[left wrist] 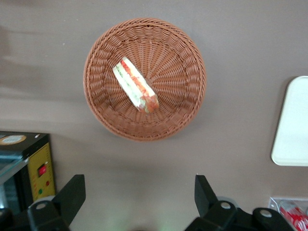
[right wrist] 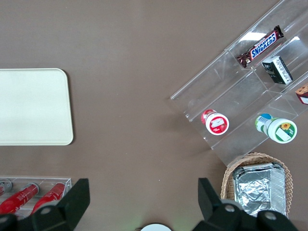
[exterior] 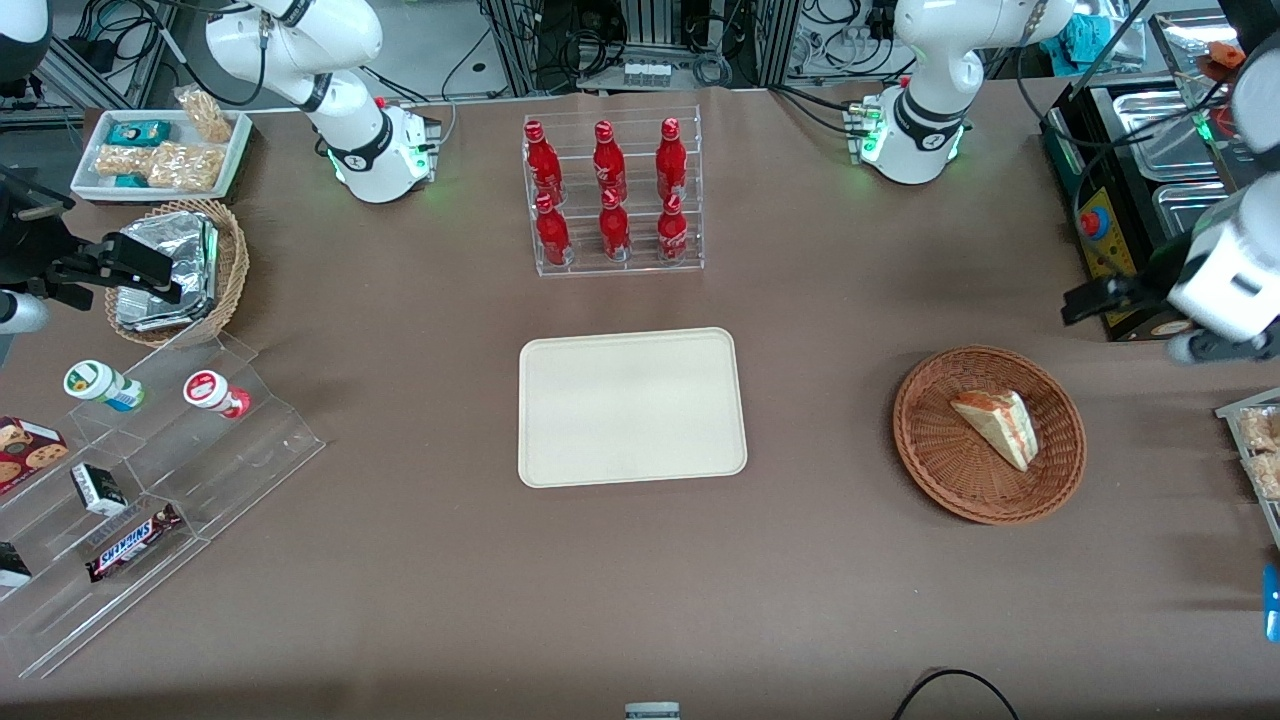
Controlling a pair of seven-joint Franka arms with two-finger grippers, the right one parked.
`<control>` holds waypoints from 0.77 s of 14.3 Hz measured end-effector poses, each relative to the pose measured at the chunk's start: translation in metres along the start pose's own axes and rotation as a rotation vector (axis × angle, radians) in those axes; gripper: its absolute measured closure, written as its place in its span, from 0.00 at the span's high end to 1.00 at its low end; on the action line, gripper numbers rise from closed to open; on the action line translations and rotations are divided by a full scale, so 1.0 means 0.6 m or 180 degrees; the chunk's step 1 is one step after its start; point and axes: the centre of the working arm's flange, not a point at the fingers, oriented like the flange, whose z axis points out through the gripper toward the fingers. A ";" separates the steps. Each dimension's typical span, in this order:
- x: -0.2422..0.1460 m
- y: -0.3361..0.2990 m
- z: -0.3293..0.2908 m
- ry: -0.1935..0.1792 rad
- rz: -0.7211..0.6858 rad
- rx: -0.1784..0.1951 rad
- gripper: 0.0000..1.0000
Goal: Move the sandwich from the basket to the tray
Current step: 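Move the open left gripper down over the sandwich in the wicker basket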
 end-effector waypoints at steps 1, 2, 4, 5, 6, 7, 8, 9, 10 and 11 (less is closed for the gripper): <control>0.019 -0.001 0.038 0.0007 -0.0006 -0.0001 1.00; 0.037 -0.002 0.080 0.0051 -0.0014 -0.0005 1.00; 0.062 -0.010 0.168 0.0226 -0.0044 -0.0018 1.00; 0.068 -0.018 0.213 0.0329 -0.0072 -0.0027 1.00; 0.069 -0.029 0.256 0.0411 -0.0108 -0.0033 1.00; 0.067 -0.041 0.292 0.0458 -0.0165 -0.0042 1.00; 0.065 -0.054 0.319 0.0463 -0.0279 -0.0054 1.00; 0.063 -0.064 0.334 0.0445 -0.0470 -0.0070 1.00; 0.063 -0.069 0.342 0.0432 -0.0743 -0.0088 1.00; 0.065 -0.069 0.346 0.0430 -0.1053 -0.0110 1.00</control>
